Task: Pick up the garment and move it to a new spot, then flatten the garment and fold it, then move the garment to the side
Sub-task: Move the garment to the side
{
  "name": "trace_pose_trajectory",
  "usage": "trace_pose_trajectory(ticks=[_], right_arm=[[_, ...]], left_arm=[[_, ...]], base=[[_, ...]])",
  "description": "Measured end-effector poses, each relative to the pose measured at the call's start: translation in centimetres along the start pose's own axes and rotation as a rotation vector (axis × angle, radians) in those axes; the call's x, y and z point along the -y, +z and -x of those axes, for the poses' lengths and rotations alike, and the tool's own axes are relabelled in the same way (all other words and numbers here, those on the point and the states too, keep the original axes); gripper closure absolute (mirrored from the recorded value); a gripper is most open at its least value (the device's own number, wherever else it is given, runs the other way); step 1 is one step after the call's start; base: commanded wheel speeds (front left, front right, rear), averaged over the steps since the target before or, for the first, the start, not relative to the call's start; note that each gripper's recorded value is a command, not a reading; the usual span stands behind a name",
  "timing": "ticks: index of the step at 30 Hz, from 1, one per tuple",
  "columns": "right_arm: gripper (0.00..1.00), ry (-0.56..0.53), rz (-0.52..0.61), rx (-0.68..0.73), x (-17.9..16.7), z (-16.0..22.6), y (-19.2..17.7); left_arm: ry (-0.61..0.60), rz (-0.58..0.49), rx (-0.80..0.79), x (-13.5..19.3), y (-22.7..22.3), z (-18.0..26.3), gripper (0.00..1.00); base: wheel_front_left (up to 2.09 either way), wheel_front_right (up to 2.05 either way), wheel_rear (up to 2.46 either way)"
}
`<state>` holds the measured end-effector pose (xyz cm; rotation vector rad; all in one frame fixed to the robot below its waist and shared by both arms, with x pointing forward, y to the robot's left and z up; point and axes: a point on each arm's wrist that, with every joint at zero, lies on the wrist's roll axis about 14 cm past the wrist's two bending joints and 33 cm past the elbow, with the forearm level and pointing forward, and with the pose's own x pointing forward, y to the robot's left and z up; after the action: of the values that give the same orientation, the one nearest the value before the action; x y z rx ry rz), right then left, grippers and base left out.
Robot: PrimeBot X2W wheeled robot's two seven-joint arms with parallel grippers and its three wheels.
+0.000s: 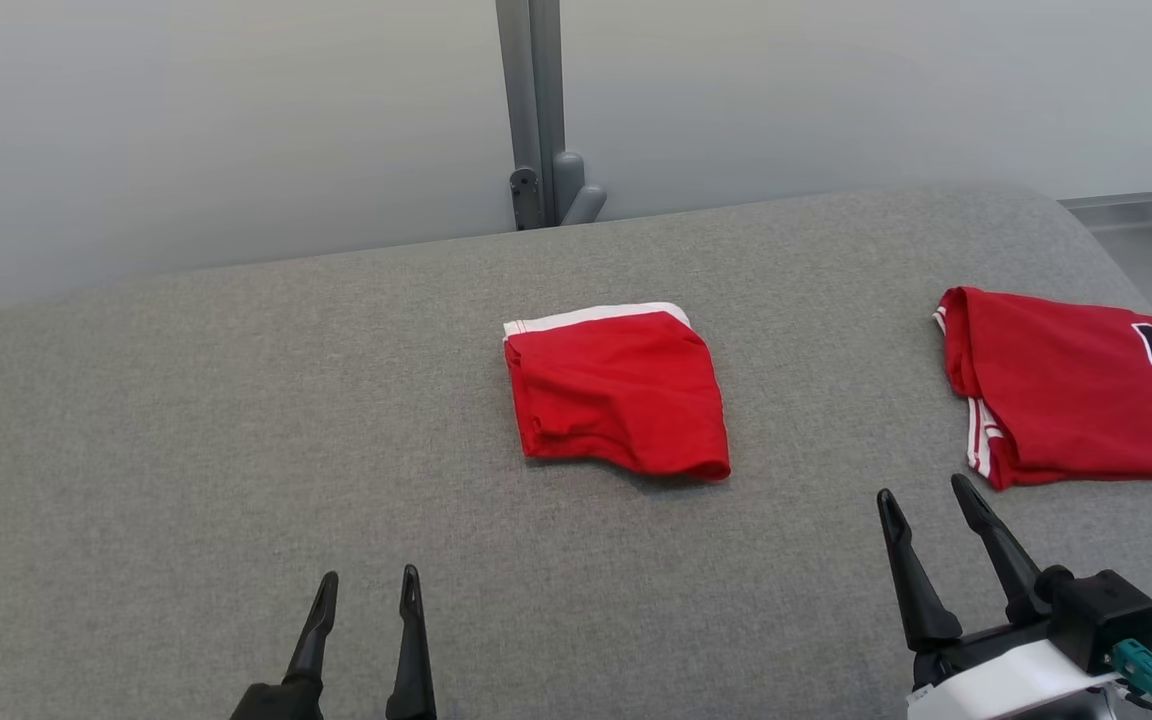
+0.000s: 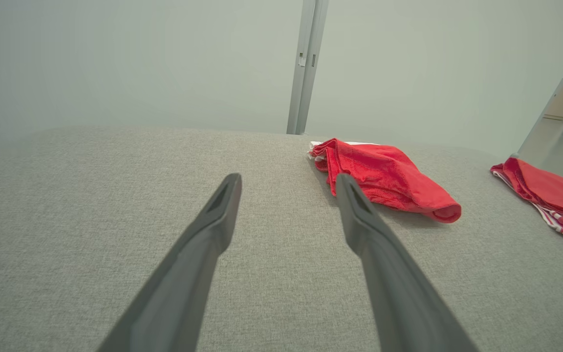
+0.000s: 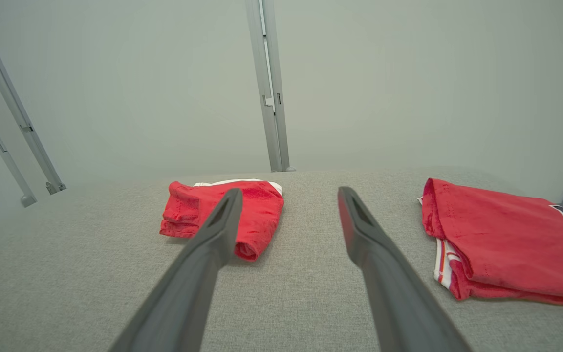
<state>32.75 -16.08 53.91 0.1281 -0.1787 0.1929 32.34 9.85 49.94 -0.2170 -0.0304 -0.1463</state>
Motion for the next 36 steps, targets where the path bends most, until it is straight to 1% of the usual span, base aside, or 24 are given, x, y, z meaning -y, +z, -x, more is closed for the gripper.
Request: trace_pose_trajectory(ticks=[11,14,16,19,21,23,29,36], right_arm=[[0.00,0.017,-0.006,-0.021,-0.4,-0.6,-0.7],[0.00,0.024,-0.035,-0.040,-0.8,-0.9,-1.4],[0.00,0.025,-0.070,-0.042,-1.1,-1.4,-1.7],[0.00,-0.004,-0.167,-0.018,-0.9,-2.7,-1.4],[0.00,-0.017,-0.222,-0.020,-0.7,-3.5,-1.7],[0.00,-0.016,-0.278,-0.042,-0.9,-4.4,-2.6],[0.00,-0.001,-0.397,-0.199,-0.9,-7.0,-7.3],[0.00,0.015,-0.542,-0.361,-0.7,-12.1,-9.8]], left_arm=[[0.026,-0.004,-0.007,-0.6,-0.2,0.3,0.00],[0.033,-0.006,-0.013,-0.8,-0.4,0.4,0.00],[0.040,-0.007,-0.016,-0.9,-0.5,0.5,0.00],[0.048,-0.013,-0.016,-1.2,-0.5,0.4,0.00],[0.035,-0.064,-0.010,-1.0,-0.4,0.3,0.00],[0.027,-0.077,-0.001,-0.8,-0.1,0.1,0.00],[0.061,-0.074,0.005,-1.6,0.1,-0.1,0.00],[0.086,-0.066,-0.013,-2.2,-0.3,-1.0,0.00]], base=[[0.00,0.00,0.00],[0.00,0.00,0.00],[0.00,0.00,0.00],[0.00,0.00,0.00],[0.00,0.00,0.00],[0.00,0.00,0.00],[0.00,0.00,0.00],[0.00,0.00,0.00]])
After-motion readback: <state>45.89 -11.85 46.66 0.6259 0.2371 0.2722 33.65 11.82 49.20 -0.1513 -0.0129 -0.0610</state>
